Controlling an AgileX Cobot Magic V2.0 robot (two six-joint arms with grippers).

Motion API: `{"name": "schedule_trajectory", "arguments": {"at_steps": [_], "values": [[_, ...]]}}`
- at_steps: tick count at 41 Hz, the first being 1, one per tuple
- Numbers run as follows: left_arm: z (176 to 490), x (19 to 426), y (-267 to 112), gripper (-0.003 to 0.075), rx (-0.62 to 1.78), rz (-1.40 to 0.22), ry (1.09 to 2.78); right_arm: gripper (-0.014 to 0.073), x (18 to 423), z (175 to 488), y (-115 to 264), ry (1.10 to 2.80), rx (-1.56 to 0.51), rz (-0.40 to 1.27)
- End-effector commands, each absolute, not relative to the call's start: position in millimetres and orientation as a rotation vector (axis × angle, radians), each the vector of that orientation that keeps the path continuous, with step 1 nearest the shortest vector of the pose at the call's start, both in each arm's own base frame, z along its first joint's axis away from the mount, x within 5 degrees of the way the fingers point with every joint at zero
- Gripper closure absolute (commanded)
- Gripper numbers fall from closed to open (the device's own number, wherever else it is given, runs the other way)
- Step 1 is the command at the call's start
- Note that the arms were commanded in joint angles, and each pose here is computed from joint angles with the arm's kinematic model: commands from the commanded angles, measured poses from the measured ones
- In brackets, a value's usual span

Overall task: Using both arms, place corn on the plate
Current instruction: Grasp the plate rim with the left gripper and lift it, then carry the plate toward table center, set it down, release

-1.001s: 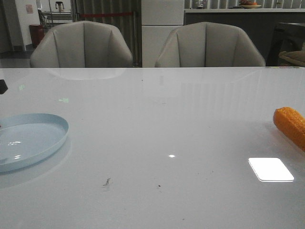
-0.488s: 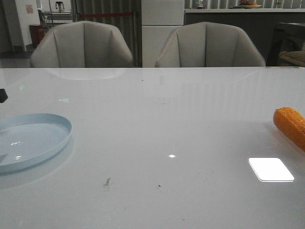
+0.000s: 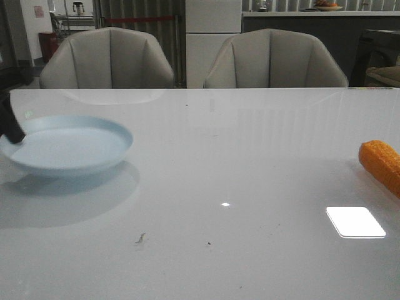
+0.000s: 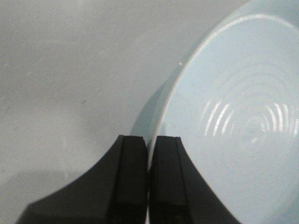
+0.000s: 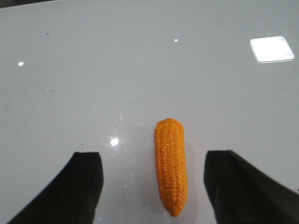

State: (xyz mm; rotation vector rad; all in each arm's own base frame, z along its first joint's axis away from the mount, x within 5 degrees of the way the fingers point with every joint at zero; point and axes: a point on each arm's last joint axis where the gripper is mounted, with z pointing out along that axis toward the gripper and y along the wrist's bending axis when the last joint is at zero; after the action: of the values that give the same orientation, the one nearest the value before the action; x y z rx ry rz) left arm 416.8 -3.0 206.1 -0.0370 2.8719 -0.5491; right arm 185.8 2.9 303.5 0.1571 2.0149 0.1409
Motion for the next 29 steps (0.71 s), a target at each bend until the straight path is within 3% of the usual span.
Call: {"name": "schedule_trajectory", "arguments": {"at_steps": [1,14,20,29], "values": [[259,422,-31,0.0629,0.041,-0.691,2.72,0.0033,189,323,1,1.902,0.149,0.128],[288,412,-133,0.0629,0.378,-0.766,2.646,0.0033,188,322,1,1.912,0.149,0.128],[275,405,-172,0.0629,0.431,-0.778,2.671,0.0033,188,321,1,1.929,0.149,0.129],[243,405,-192,0.0629,0.461,-0.735,2.769,0.0033,188,320,1,1.937,0.149,0.129]]}}
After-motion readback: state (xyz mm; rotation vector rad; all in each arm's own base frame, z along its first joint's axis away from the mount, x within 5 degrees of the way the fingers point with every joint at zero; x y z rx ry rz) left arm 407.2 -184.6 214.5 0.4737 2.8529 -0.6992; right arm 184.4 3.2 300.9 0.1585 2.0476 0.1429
